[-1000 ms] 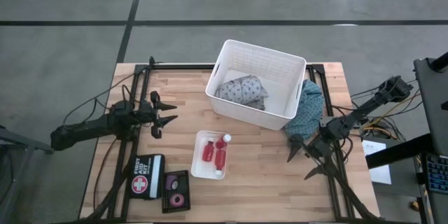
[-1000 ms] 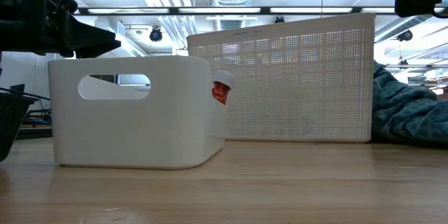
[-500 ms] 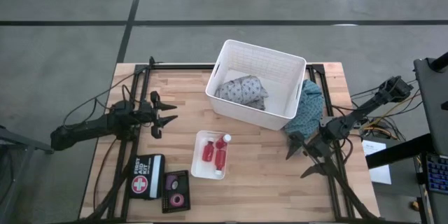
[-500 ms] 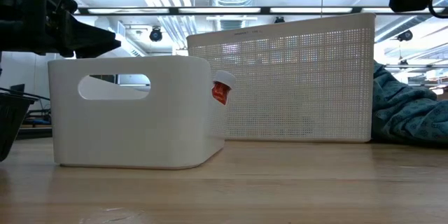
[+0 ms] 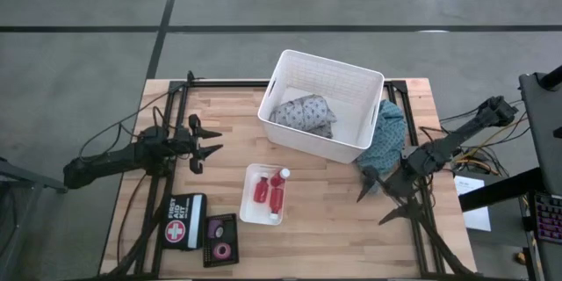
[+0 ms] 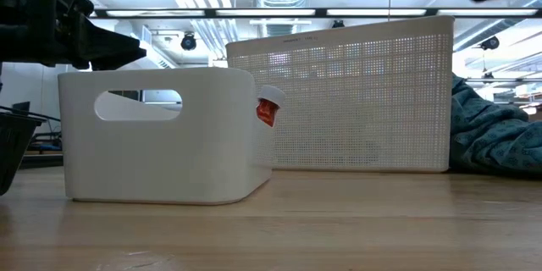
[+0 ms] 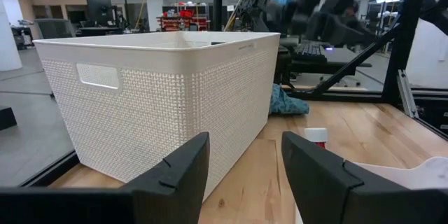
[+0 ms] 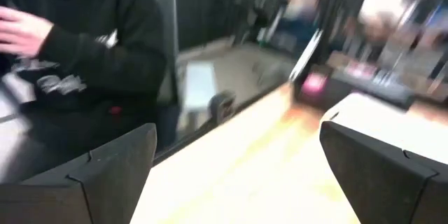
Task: Pick & Place Medicine items
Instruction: Put the blue patient gown into the big white bin
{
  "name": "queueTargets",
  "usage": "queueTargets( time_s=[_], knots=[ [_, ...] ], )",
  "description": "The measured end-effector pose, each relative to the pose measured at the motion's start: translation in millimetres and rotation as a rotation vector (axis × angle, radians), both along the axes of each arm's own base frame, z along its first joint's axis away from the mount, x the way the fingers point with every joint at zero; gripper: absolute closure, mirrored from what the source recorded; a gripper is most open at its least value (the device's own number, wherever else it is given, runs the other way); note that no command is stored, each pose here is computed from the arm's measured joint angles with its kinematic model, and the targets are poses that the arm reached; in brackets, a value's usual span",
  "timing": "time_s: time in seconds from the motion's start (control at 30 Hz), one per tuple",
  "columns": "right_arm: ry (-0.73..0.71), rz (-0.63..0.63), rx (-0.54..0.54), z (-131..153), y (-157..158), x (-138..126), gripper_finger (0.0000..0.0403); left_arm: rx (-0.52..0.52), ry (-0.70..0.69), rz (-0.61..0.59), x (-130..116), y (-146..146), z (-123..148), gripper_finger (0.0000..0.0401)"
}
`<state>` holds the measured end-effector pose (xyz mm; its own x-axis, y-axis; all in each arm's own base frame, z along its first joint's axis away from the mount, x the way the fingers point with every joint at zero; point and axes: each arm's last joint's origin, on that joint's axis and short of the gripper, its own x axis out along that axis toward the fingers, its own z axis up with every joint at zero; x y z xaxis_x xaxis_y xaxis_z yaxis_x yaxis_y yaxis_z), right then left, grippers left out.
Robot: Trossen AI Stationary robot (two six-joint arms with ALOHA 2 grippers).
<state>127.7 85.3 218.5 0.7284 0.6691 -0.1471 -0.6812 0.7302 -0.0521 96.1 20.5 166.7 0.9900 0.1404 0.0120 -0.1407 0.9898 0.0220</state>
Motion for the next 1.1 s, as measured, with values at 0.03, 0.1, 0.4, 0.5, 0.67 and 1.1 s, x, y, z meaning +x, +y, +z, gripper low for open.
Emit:
queueTargets(
  time_s=[0.03,0.1,0.4,0.5,0.67,1.1],
  knots=[
    [0.070,0.003,0.001,11,1,1,0.0007,0.000,0.000,0.000,0,0,0,0.0217],
    [0.190,-0.012,0.035,35,2,2,0.0007,0.000,0.000,0.000,0,0,0,0.0217],
    [0.539,-0.229,0.147,102,1,0,0.0007,0.000,0.000,0.000,0,0,0,0.0217],
    [0.632,-0.362,0.179,107,2,-3,0.0007,0.000,0.000,0.000,0,0,0,0.0217],
    [0.694,-0.634,0.451,122,0,-12,0.0007,0.000,0.000,0.000,0,0,0,0.0217],
    [0.665,-1.162,0.651,128,-15,-45,0.0007,0.000,0.000,0.000,0,0,0,0.0217]
  ],
)
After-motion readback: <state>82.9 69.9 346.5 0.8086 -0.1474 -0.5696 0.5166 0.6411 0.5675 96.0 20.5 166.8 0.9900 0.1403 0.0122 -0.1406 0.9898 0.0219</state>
